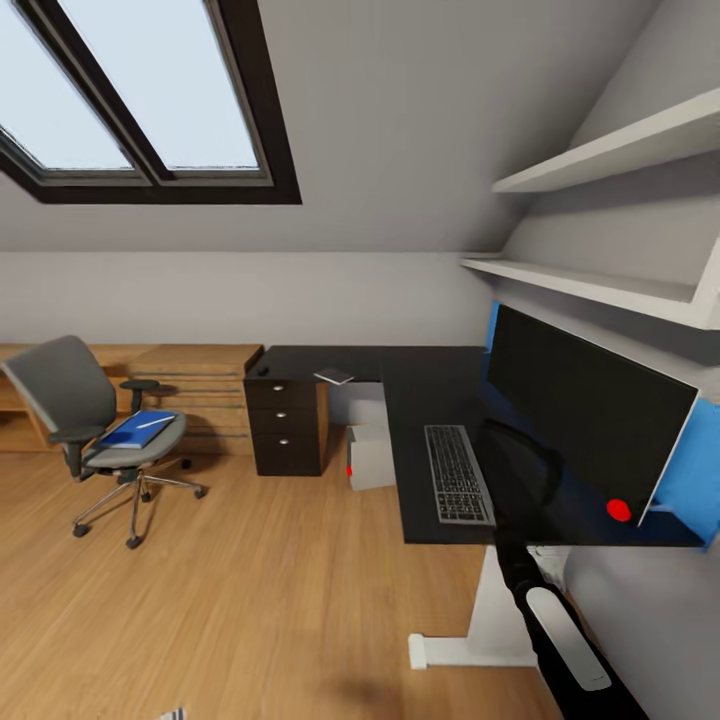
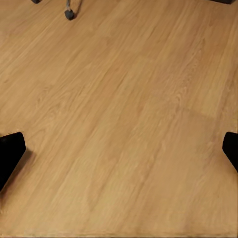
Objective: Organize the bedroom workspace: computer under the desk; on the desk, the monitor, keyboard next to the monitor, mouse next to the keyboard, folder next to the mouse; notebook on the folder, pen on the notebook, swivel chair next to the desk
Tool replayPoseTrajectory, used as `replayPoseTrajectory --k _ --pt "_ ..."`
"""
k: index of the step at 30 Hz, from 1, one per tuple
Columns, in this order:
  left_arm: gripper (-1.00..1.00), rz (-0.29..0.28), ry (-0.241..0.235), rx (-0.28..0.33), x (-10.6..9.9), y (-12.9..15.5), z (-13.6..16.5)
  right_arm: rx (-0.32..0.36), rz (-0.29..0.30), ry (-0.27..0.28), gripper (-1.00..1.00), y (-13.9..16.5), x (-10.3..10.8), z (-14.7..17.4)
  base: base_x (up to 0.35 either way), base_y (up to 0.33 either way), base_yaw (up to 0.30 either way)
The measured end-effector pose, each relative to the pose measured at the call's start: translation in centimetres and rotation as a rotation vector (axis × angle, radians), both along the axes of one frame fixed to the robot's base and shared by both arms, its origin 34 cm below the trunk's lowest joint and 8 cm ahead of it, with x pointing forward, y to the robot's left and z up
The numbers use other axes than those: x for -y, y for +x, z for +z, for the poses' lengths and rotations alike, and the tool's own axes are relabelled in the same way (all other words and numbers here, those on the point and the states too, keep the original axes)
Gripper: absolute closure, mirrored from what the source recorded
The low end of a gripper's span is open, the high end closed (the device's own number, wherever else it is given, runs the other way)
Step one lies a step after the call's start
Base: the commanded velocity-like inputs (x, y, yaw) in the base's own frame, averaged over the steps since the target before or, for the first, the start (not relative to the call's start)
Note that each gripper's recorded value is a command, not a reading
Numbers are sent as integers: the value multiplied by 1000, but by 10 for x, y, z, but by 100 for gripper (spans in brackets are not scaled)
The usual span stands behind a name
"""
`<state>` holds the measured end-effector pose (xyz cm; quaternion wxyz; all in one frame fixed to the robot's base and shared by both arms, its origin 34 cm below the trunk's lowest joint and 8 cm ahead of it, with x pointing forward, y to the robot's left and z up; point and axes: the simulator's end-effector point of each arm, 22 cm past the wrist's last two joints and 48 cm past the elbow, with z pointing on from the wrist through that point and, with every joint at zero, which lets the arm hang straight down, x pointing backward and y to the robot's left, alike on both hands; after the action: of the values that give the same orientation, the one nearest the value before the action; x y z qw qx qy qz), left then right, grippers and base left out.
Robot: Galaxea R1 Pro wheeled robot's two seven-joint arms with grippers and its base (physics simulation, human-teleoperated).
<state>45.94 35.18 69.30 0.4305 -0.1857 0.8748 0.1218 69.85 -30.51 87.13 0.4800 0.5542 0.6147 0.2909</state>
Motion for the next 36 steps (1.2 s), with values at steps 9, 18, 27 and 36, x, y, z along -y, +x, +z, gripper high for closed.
replayPoseTrajectory --k 9,18,27,36 --pt "-100 1 15 -29 -11 -8 -8 -67 20 -13 -100 -6 -10 -16 -331 0 0" --pt "-100 1 17 -29 -11 -9 -8 -175 154 -178 -100 -11 -38 -30 -238 -22 0" --pt "-100 2 17 -28 -11 -9 -8 -246 344 -532 -100 -17 -106 -35 -17 -2 0" --pt "-100 0 16 -25 -9 -9 -8 -340 480 -857 -100 -43 -135 -84 -1 10 0"
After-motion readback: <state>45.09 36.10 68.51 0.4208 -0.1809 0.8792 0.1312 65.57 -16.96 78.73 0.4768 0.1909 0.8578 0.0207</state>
